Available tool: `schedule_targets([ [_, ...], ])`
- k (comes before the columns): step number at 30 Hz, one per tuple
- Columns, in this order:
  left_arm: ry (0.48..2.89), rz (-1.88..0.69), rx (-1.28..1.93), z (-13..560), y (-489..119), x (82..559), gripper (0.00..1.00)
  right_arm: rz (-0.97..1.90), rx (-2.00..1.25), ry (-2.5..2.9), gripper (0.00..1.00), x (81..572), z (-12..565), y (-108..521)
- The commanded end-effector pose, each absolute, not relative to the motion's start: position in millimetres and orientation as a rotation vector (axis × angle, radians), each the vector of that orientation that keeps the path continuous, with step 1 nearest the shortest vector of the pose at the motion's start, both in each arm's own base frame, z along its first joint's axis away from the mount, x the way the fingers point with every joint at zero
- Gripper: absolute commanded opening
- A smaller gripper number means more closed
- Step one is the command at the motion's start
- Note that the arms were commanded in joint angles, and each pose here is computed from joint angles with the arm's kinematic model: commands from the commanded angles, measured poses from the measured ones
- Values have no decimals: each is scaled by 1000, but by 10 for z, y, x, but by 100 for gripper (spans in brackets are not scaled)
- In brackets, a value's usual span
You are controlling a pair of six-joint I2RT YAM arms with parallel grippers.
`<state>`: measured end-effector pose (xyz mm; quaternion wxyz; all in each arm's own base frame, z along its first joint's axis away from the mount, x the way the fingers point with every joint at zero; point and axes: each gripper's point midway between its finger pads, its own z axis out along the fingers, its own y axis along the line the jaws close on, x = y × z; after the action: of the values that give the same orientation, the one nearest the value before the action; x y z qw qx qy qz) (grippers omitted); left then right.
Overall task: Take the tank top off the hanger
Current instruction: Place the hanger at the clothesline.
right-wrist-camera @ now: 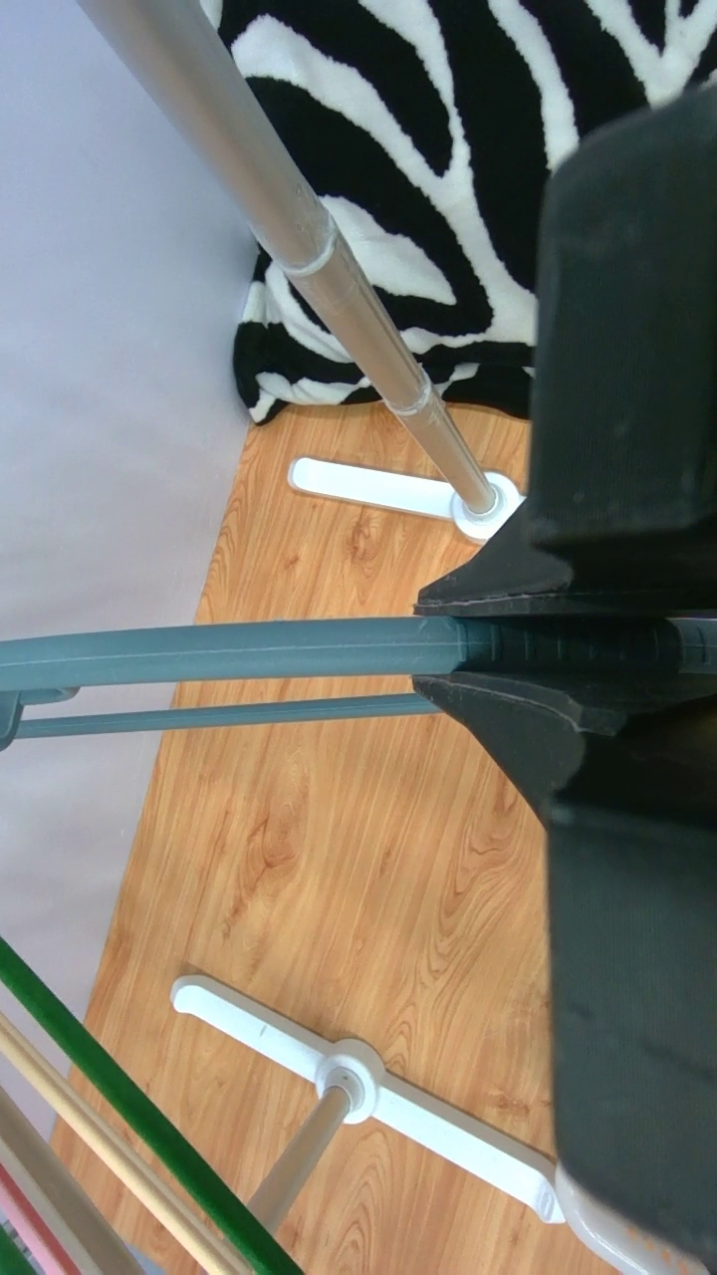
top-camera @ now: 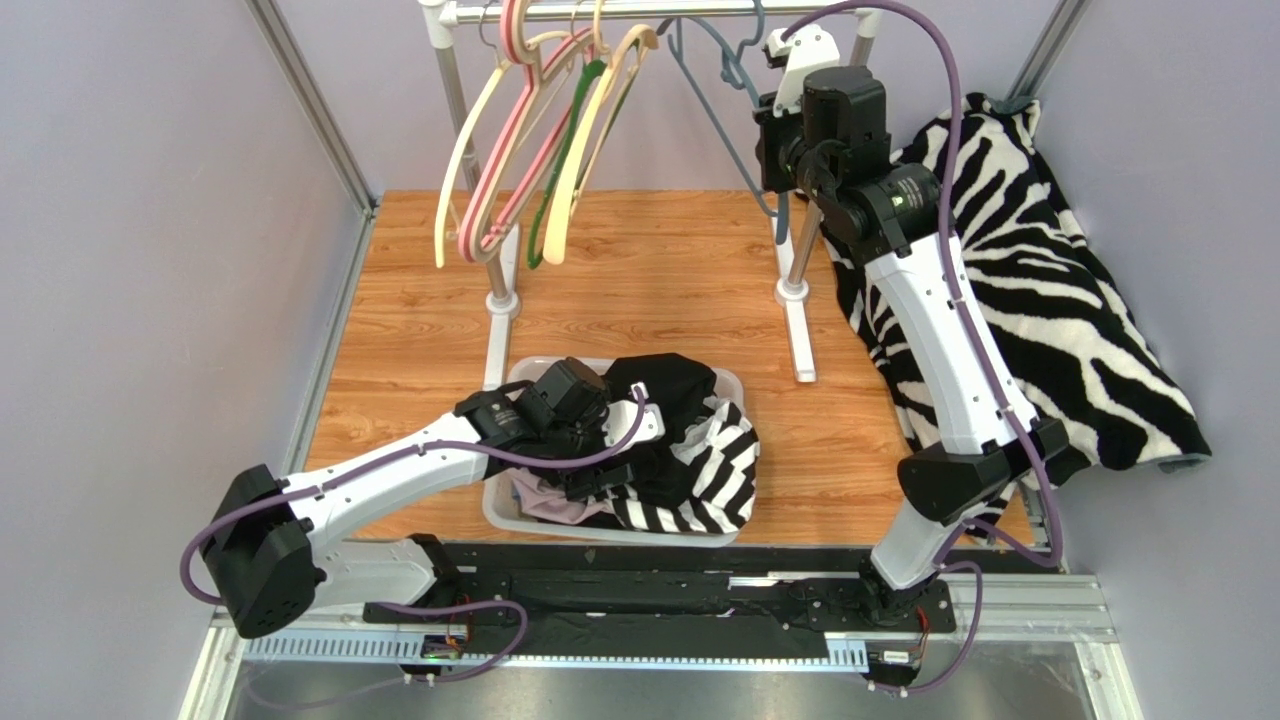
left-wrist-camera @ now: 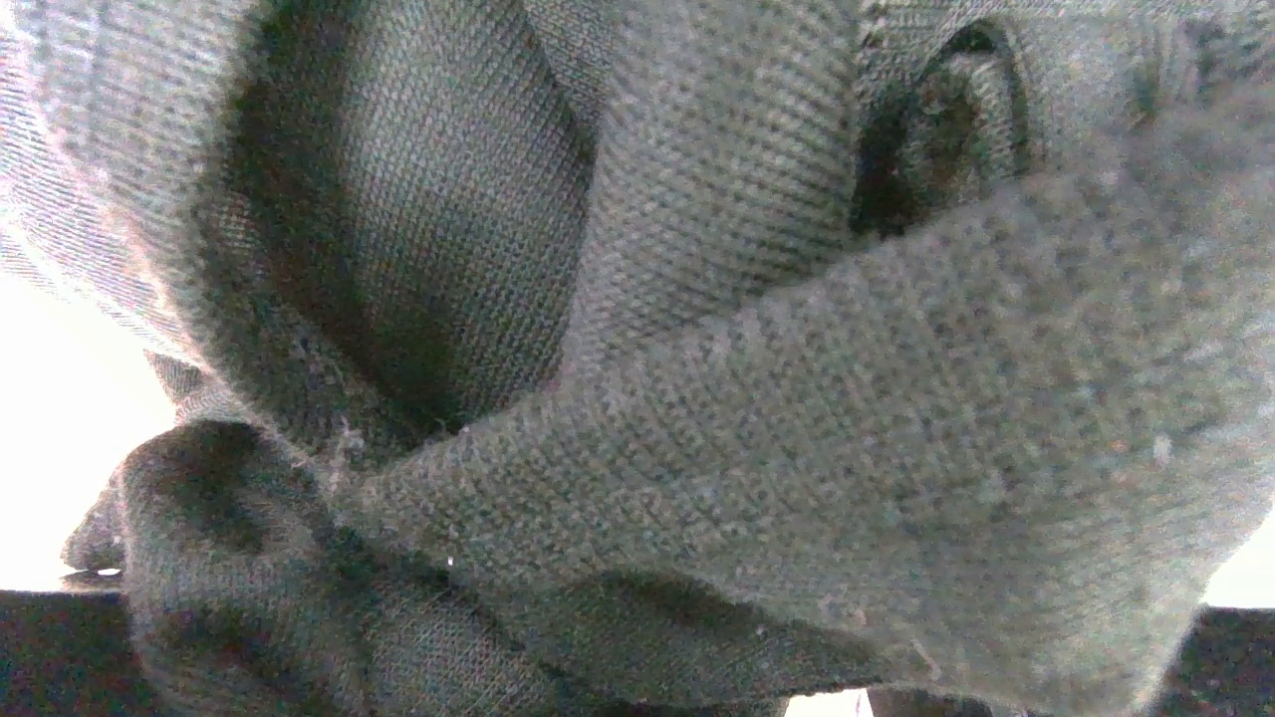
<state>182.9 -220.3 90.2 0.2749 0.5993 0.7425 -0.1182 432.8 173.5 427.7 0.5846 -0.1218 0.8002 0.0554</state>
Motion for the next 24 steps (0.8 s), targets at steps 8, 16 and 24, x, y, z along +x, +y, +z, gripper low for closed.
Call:
schedule_targets([
  [8, 2098, -182, 1675, 562, -2032, 1908, 96, 178, -278, 1837, 80, 3873, 4246, 1570],
  [16, 2096, -148, 1646, 660, -2059, 2053, 96, 266, -246, 1762, 90, 3361, 4532, 1426],
  [24, 2005, -251, 1617, 1483, -2034, 1869, 98, 518, -242, 1792, 82, 2449, 4021, 1377],
])
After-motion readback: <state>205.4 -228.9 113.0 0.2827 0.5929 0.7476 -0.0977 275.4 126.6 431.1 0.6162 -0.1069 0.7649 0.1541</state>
